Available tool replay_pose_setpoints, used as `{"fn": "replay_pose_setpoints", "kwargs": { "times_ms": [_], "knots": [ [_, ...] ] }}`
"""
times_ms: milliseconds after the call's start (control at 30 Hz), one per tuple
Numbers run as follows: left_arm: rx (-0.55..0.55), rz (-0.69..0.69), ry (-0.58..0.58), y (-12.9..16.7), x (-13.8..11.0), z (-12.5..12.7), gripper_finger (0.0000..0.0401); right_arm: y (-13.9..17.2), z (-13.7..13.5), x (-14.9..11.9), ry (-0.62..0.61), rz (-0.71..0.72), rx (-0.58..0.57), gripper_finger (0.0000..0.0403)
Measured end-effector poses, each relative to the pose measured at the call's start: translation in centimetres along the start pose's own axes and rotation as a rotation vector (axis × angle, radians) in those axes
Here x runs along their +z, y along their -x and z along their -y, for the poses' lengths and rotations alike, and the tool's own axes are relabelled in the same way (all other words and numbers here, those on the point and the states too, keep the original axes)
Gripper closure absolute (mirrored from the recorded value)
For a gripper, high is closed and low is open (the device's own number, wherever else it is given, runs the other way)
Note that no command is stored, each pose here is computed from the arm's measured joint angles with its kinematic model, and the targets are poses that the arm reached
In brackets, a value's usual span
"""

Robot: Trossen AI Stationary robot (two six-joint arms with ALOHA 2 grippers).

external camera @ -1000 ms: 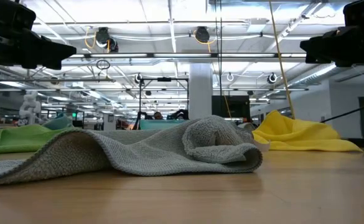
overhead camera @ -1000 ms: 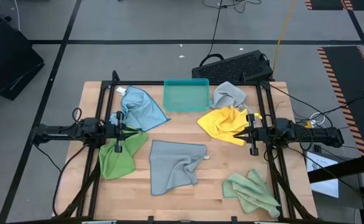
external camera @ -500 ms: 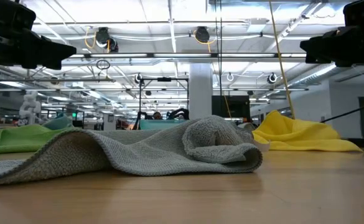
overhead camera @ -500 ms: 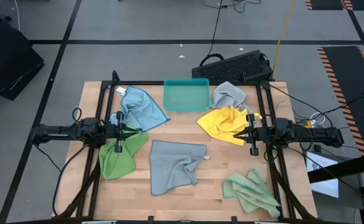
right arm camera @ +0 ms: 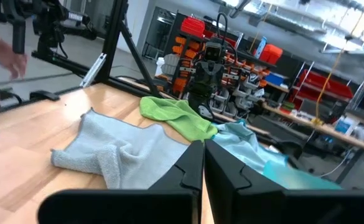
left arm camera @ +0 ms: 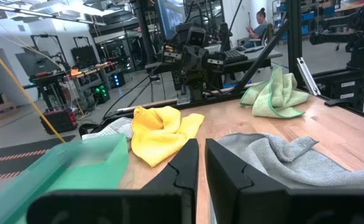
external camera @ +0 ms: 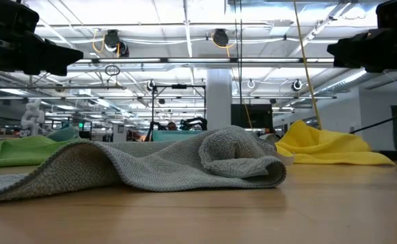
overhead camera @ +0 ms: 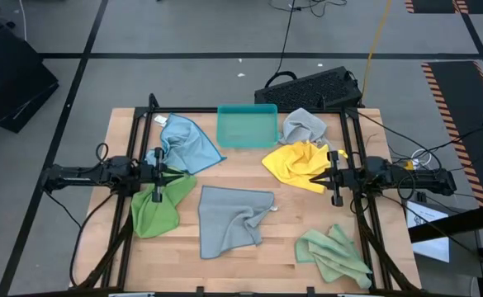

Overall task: Fold microfiber towels
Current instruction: Fold the dark gray microfiber cloth

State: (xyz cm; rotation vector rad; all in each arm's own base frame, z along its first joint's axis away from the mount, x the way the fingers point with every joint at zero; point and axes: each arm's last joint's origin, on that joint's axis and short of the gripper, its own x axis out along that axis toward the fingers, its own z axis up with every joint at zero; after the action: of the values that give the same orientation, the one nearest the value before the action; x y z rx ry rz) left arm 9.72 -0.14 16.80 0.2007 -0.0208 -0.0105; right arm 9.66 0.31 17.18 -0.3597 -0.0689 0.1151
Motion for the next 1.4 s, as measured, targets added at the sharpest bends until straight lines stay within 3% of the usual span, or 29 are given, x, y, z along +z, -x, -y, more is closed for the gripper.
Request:
{"fn": "replay_pose_setpoints", "kwargs": {
  "times_ms": [267, 400, 633, 733, 800, 933, 1067, 1400],
  "knots": [
    [0.005, 0.014, 0.0, 0.0, 0.1, 0.0, 0.0368, 0.1, 0.4, 0.9, 0.02, 0.098, -0.038, 0.0397],
    [0.005, 0.018, 0.0, 0.0, 0.2, 0.0, 0.0368, 0.1, 0.5, 1.4, -0.086, 0.149, -0.048, 0.0397],
    [0.005, 0.019, 0.0, 0.0, 0.2, 0.0, 0.0368, 0.1, 0.5, 1.4, -0.118, 0.147, -0.049, 0.0397],
    [0.006, 0.02, 0.0, 0.0, 0.2, 0.0, 0.0368, 0.2, 0.9, 1.5, -0.19, 0.147, -0.157, 0.0397],
    [0.006, 0.019, 0.0, 0.0, 0.2, 0.0, 0.0368, 0.2, 1.2, 1.7, -0.167, 0.147, -0.227, 0.0397],
    [0.005, 0.019, 0.0, 0.0, 0.2, 0.0, 0.0368, -0.3, 1.1, 1.1, -0.158, 0.039, -0.235, 0.04],
    [0.005, 0.019, 0.0, 0.0, 0.2, 0.0, 0.0368, -0.5, 2.3, 4.2, -0.171, 0.064, -0.242, 0.0401],
    [0.009, 0.037, 0.0, 0.0, 0.3, -0.1, 0.0368, -3.6, 5.1, 10.6, -0.375, -0.285, -0.17, 0.0402]
  ]
}}
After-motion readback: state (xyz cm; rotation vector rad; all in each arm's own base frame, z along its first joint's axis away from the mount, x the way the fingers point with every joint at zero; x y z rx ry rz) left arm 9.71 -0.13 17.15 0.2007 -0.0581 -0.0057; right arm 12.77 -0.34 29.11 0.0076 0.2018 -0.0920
